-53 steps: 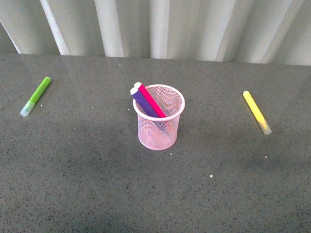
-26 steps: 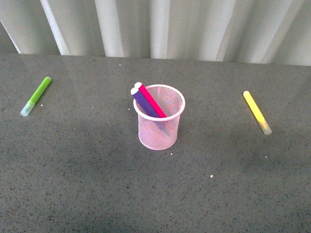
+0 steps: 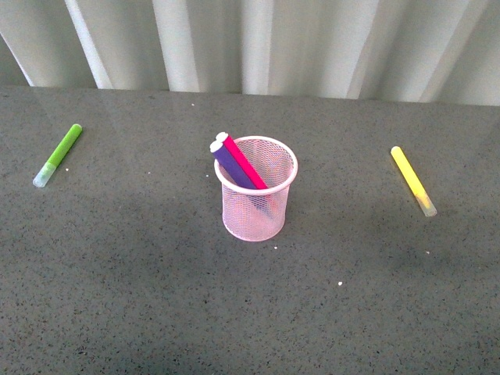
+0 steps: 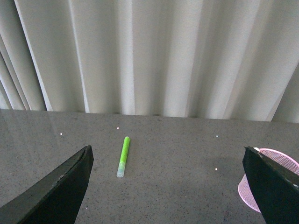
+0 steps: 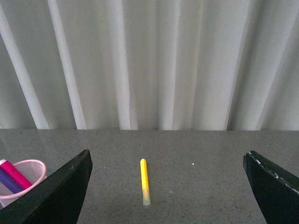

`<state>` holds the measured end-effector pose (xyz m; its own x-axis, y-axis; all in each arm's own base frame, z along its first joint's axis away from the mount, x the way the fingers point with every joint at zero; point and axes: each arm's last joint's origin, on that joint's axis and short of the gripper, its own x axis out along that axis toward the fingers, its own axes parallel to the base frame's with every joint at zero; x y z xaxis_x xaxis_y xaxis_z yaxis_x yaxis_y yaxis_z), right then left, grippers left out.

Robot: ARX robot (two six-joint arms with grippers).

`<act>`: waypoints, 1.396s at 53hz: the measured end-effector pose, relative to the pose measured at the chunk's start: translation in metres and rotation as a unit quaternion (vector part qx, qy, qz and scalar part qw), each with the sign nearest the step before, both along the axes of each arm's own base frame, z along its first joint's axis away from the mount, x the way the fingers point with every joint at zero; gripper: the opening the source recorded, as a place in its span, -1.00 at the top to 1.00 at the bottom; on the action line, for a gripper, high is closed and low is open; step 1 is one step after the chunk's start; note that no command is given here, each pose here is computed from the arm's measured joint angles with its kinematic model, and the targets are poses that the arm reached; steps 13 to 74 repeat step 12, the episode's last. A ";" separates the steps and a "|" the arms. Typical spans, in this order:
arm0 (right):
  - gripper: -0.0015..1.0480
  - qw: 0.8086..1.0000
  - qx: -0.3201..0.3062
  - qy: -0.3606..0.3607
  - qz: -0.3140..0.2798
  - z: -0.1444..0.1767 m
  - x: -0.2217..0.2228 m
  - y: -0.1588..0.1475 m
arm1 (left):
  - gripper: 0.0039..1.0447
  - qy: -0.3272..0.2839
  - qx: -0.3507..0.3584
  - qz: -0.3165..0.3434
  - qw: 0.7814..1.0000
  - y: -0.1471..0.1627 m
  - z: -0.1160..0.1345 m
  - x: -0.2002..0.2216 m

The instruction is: Insert purple and pink pens into pink cup

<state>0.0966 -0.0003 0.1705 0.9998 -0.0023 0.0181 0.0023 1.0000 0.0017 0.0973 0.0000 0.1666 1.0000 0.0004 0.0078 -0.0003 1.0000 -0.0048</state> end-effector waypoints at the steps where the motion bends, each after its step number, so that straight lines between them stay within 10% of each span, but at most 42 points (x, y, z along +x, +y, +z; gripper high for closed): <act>1: -0.87 1.000 0.000 0.000 0.000 0.000 0.000 0.000 | -0.88 0.000 0.000 0.000 1.000 0.000 0.000 0.000; 74: -0.87 1.000 0.000 0.000 0.000 0.000 0.000 0.000 | -0.88 0.000 0.000 0.000 1.000 0.000 0.000 0.000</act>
